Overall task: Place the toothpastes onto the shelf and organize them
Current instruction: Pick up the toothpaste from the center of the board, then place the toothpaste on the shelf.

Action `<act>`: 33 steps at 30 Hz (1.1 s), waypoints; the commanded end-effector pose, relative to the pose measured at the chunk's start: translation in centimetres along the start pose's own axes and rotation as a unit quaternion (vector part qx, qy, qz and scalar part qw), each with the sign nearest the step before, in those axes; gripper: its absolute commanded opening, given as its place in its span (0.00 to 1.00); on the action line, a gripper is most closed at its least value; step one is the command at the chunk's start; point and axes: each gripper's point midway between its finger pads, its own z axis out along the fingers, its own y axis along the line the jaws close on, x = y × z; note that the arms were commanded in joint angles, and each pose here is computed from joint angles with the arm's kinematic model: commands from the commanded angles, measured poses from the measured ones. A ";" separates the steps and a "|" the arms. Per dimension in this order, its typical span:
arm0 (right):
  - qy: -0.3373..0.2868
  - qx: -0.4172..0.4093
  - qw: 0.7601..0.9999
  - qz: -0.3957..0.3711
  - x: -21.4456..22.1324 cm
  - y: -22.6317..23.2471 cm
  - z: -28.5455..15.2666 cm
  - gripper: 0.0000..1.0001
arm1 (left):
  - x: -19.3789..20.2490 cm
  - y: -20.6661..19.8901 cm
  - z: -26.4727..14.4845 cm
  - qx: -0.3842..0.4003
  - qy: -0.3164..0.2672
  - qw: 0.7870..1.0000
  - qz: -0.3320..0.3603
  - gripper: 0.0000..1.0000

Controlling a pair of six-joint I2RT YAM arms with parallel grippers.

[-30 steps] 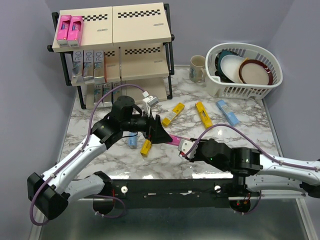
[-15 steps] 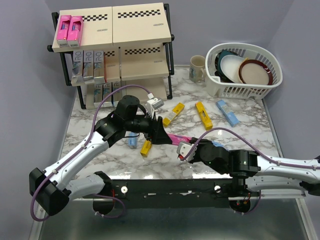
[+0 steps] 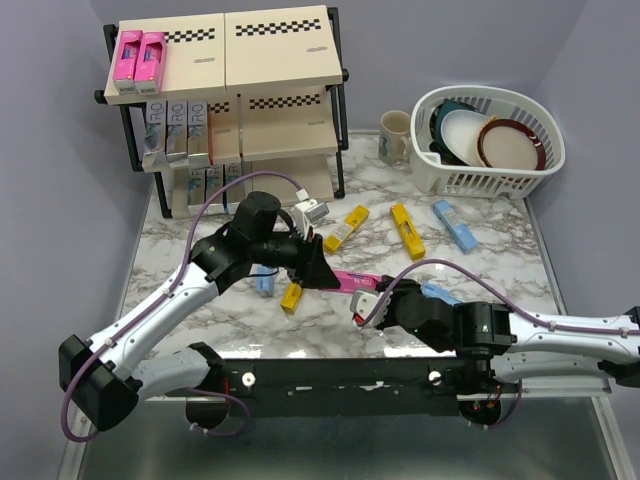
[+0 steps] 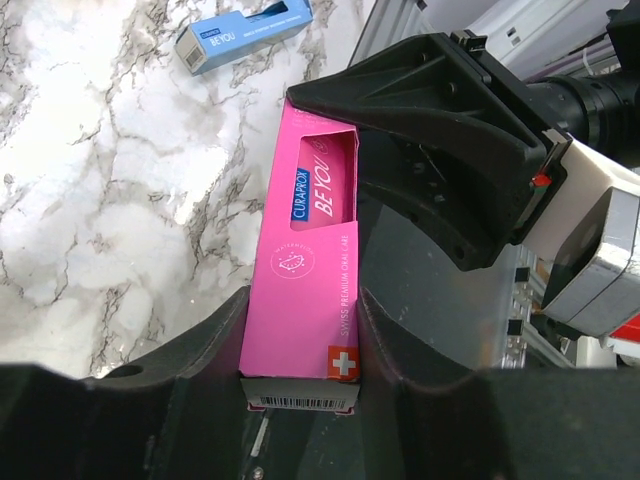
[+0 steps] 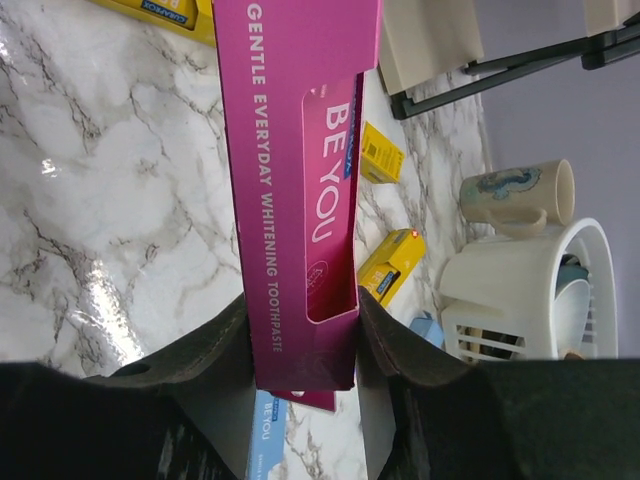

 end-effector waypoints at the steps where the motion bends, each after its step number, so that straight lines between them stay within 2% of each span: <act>1: 0.001 0.033 0.999 0.013 -0.2 -0.8 0.2 0.54 | -0.3 -1.0 -0.4 0.009 0.007 1.000 0.016 0.35; 3: -0.003 0.033 0.999 0.020 -0.3 -0.8 0.2 0.64 | -0.3 -0.8 -0.4 0.000 0.006 1.000 0.020 0.32; 4: -0.004 0.033 0.999 0.022 -0.4 -0.8 0.2 0.74 | -0.4 -0.8 -0.5 -0.003 0.008 1.000 0.026 0.30; 7: -0.007 0.035 0.999 0.041 -0.4 -0.9 0.0 0.88 | -0.8 -0.2 -0.9 -0.032 0.003 0.999 0.035 0.29; 11: -0.011 0.047 0.996 0.077 -0.5 -1.3 -0.2 0.98 | -2.7 0.2 -2.2 -0.080 -0.030 0.993 0.079 0.26; 16: -0.016 0.069 0.990 0.125 -0.5 -2.1 -0.8 1.00 | -6.3 0.5 -5.3 -0.168 -0.091 0.973 0.128 0.21; 23: -0.017 0.101 0.972 0.213 0.0 -2.7 -1.3 1.00 | -11.9 0.5 -10.4 -0.285 -0.183 0.922 0.186 0.21; 26: -0.014 0.104 0.965 0.242 0.0 -2.9 -1.1 1.00 | -14.7 0.3 -13.3 -0.340 -0.232 0.890 0.197 0.21; 27: -0.011 0.105 0.962 0.251 0.0 -3.0 -1.1 1.00 | -15.6 0.9 -14.5 -0.375 -0.249 0.872 0.194 0.21; 30: 0.007 0.105 0.958 0.268 0.3 -3.5 -0.8 1.00 | -18.2 0.2 -17.4 -0.422 -0.289 0.836 0.198 0.21; 31: 0.012 0.107 0.956 0.272 0.4 -3.7 -0.8 1.00 | -19.5 0.0 -18.7 -0.447 -0.306 0.818 0.195 0.21; 33: 0.020 0.105 0.953 0.284 1.0 -3.8 -0.5 1.00 | -20.8 -0.3 -20.1 -0.468 -0.321 0.799 0.197 0.21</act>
